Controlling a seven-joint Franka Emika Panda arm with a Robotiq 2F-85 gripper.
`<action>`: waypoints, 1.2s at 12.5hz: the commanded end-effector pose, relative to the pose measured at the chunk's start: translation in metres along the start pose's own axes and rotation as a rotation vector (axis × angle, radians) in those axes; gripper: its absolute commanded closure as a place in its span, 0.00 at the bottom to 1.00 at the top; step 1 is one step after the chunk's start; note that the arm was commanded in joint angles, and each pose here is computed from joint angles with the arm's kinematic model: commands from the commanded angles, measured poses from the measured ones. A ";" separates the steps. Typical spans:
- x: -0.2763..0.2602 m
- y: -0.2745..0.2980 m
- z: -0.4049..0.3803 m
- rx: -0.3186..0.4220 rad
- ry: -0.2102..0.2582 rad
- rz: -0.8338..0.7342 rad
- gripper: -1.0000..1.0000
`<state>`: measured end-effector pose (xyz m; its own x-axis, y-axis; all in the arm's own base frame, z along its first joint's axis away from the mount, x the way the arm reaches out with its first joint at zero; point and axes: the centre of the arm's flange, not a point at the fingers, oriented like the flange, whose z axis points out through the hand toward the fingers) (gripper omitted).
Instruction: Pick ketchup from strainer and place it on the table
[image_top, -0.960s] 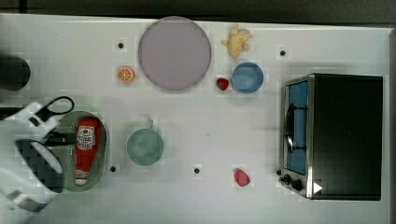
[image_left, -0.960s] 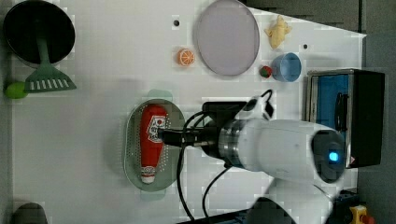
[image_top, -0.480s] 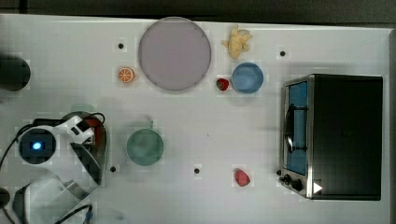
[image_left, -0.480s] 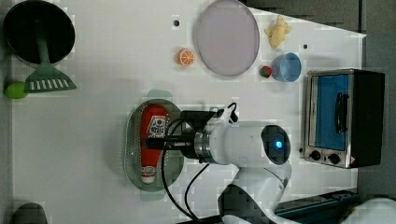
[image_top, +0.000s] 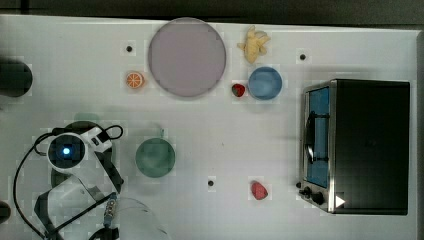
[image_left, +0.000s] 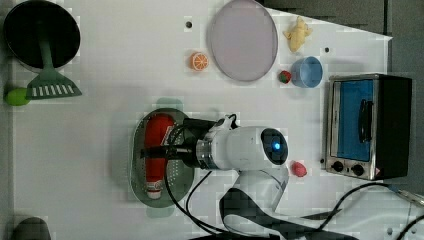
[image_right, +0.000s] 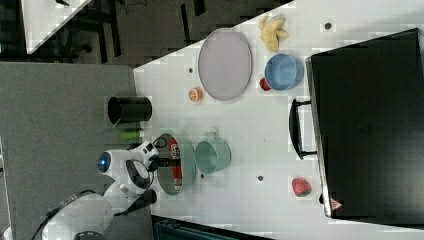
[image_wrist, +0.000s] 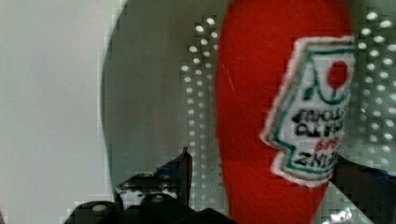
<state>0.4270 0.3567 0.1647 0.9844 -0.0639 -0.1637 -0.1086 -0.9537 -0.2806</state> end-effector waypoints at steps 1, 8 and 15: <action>0.004 -0.006 0.000 -0.012 0.052 -0.007 0.16; -0.002 -0.028 -0.036 -0.012 0.120 -0.061 0.42; 0.020 -0.023 -0.202 -0.131 0.110 0.154 0.42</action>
<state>0.4531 0.3369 0.3397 0.9840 -0.1493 -0.0976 -0.1605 -0.9798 -0.1193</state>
